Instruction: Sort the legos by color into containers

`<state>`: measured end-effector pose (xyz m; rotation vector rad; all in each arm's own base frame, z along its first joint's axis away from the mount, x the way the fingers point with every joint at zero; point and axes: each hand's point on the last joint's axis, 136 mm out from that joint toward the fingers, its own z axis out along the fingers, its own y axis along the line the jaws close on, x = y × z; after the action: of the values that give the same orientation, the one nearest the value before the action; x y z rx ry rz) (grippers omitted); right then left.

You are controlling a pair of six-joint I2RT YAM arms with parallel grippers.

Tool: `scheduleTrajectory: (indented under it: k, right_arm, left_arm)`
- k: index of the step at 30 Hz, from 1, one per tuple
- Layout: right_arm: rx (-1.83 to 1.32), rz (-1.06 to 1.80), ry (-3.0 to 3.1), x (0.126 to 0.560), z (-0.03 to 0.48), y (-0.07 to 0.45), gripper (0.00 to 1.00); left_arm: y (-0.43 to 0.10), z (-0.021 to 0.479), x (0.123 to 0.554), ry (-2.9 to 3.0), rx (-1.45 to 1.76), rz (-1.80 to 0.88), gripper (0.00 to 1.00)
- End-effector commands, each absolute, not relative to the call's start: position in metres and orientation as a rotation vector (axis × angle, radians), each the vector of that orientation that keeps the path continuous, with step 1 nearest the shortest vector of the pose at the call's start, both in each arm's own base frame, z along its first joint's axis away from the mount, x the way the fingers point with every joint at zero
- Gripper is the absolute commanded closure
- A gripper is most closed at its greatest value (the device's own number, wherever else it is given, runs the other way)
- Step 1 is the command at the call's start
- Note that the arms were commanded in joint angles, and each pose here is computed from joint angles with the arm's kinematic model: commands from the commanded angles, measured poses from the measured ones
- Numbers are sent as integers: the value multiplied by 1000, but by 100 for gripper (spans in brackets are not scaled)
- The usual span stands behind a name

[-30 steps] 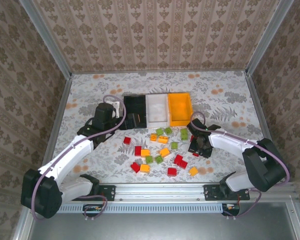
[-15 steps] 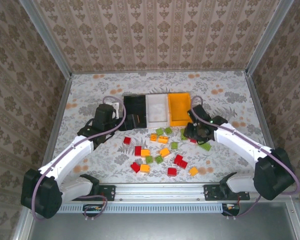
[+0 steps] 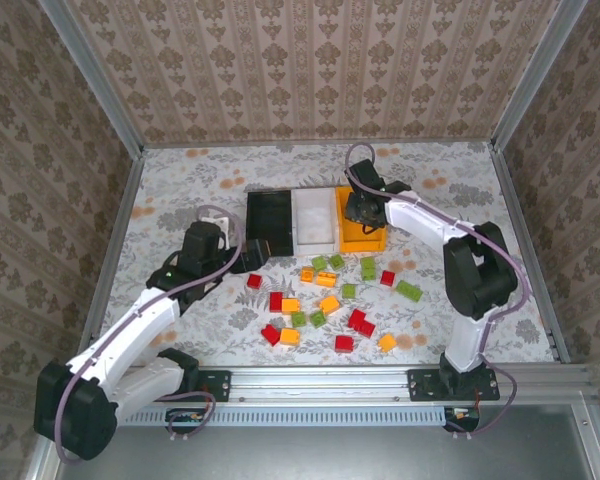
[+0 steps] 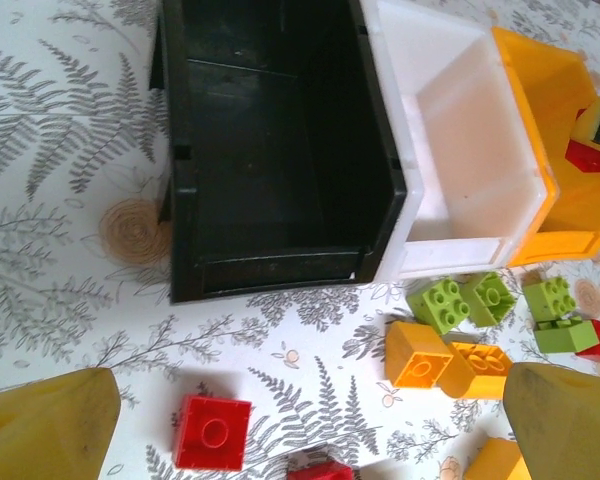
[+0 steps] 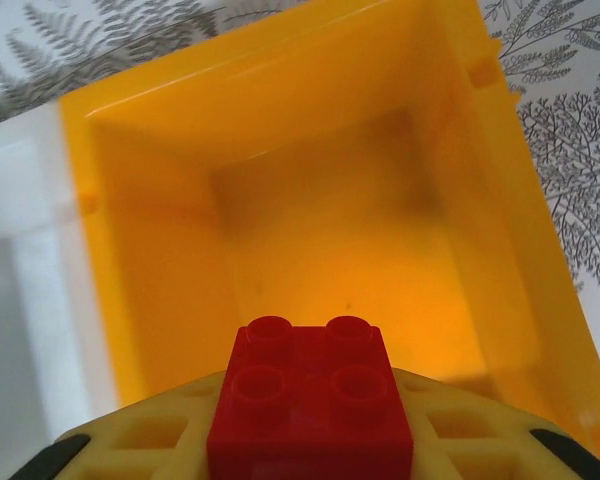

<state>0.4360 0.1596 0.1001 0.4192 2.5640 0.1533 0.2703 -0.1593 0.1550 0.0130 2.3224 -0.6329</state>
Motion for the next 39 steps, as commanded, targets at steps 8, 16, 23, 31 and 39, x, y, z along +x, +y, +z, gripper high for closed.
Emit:
scheduleTrajectory:
  k: [8, 16, 23, 31, 39]
  right_arm:
    - [395, 156, 2519, 447, 123, 159, 37]
    - [373, 263, 2460, 406, 144, 161, 36]
    - [384, 296, 2433, 382, 150, 152, 35]
    - [380, 295, 2383, 377, 172, 145, 35]
    - [384, 288, 2384, 375, 170, 143, 34]
  left_arm:
    - [-142, 126, 264, 2406, -22, -505, 1]
    - [-152, 84, 260, 2569, 169, -213, 6]
    - [-161, 37, 262, 2681, 212, -170, 19]
    - [-160, 13, 261, 2722, 214, -138, 37]
    - [-165, 9, 258, 2725, 236, -166, 54]
